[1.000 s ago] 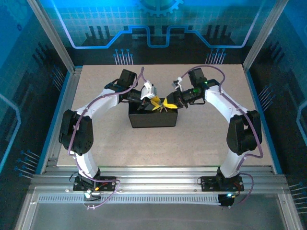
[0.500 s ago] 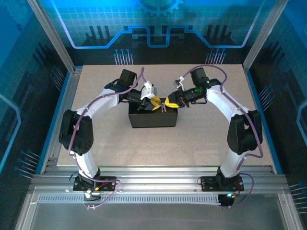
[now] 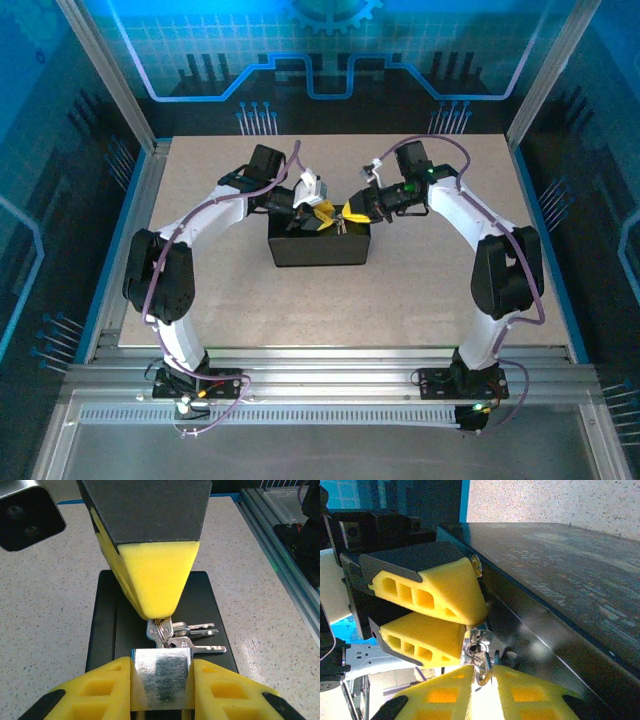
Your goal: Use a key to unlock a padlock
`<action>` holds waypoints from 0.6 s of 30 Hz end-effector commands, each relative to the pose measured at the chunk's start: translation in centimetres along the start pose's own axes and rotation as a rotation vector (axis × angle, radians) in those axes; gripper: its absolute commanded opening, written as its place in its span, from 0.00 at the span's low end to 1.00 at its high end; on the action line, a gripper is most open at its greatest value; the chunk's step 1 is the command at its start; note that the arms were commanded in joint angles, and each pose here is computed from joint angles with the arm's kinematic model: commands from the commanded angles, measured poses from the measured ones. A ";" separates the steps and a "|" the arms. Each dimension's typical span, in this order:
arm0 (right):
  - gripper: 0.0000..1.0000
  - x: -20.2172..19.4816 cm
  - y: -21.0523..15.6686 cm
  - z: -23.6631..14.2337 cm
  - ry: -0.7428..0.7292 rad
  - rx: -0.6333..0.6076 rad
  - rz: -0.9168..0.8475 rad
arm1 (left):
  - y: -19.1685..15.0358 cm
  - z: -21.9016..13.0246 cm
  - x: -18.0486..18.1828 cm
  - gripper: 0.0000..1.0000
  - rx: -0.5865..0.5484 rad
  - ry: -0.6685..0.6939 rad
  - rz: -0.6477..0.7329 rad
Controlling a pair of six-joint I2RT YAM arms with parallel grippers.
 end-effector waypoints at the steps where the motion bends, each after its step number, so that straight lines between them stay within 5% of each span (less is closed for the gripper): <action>1: 0.15 0.9 0.7 0.4 0.040 -0.003 -0.039 | 2.6 -0.8 -1.3 0.00 -0.081 -0.051 0.095; 8: 0.05 1.4 0.4 0.9 0.053 0.019 -0.083 | 2.7 -0.7 -1.2 0.00 -0.084 -0.051 0.096; 18: 0.04 3.5 -0.7 2.6 0.162 0.071 -0.116 | 3.4 -0.4 -1.3 0.00 -0.101 -0.064 0.104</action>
Point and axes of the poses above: each hand's point on the last joint's axis, 136 mm out from that joint toward the fingers, its own z axis out along the fingers, its own x axis along the line the jaws close on, y = z × x, the point moved 4 cm from there along -z, back along the fingers, and after that the axes turned 9 degrees about -z, right-handed, at the moved point
